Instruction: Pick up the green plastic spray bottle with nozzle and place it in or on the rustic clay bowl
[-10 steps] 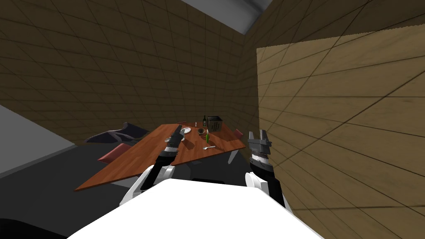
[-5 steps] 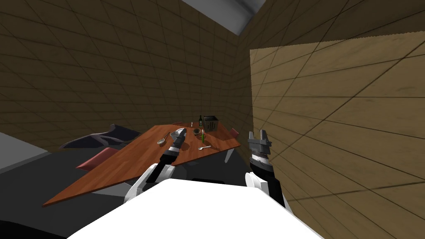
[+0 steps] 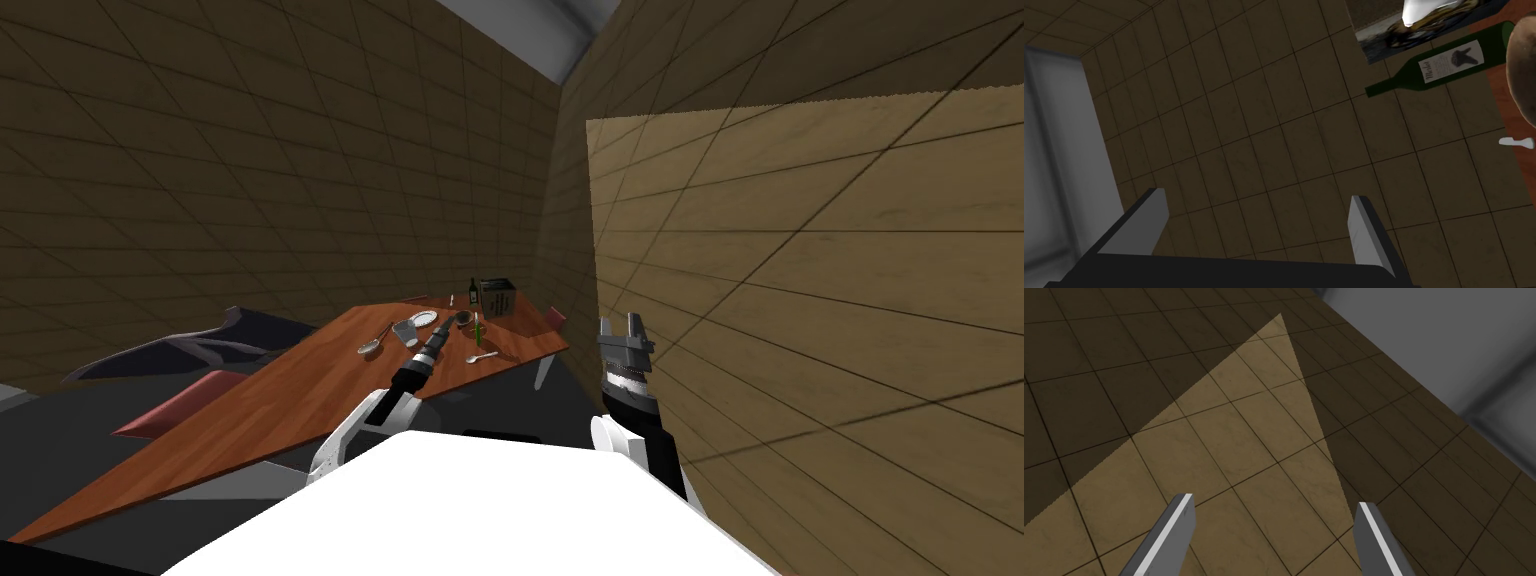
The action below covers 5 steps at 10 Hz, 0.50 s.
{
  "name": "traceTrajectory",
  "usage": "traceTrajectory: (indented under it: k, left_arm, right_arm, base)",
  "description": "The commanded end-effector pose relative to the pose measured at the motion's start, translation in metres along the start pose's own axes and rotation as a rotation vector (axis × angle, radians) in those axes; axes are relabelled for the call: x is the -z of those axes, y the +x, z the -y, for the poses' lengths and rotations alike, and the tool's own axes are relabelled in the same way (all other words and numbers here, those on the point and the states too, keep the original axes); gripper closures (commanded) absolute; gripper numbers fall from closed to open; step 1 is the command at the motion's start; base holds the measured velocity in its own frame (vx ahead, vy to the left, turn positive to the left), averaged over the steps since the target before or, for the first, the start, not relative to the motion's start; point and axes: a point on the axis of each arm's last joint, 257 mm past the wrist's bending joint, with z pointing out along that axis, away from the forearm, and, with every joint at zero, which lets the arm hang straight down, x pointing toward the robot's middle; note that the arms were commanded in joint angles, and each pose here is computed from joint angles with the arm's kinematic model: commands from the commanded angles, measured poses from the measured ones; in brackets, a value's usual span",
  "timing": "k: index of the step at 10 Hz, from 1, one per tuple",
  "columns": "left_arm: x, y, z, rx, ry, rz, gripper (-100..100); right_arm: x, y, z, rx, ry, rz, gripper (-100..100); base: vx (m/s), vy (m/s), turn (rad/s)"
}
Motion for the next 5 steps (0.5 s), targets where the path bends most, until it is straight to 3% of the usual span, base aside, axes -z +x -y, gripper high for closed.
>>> traceTrajectory:
  k: [1,2,5]
  left_arm:
    - [-0.001,0.004,-0.028,-0.044,-0.070,-0.031,-100]
    - [-0.001,0.004,-0.028,-0.044,-0.070,-0.031,-100]
    - [0.000,0.007,-0.080,-0.135,-0.199,-0.087,-100]
  right_arm:
    - [0.000,0.000,0.000,0.000,0.000,0.000,0]
    - [0.000,0.000,0.000,0.000,0.000,0.000,0]
    - [0.000,0.000,0.000,0.000,0.000,0.000,0]
  base:
    - [0.013,-0.107,-0.137]
    - [0.019,-0.081,-0.050]
    - [0.023,-0.100,-0.125]
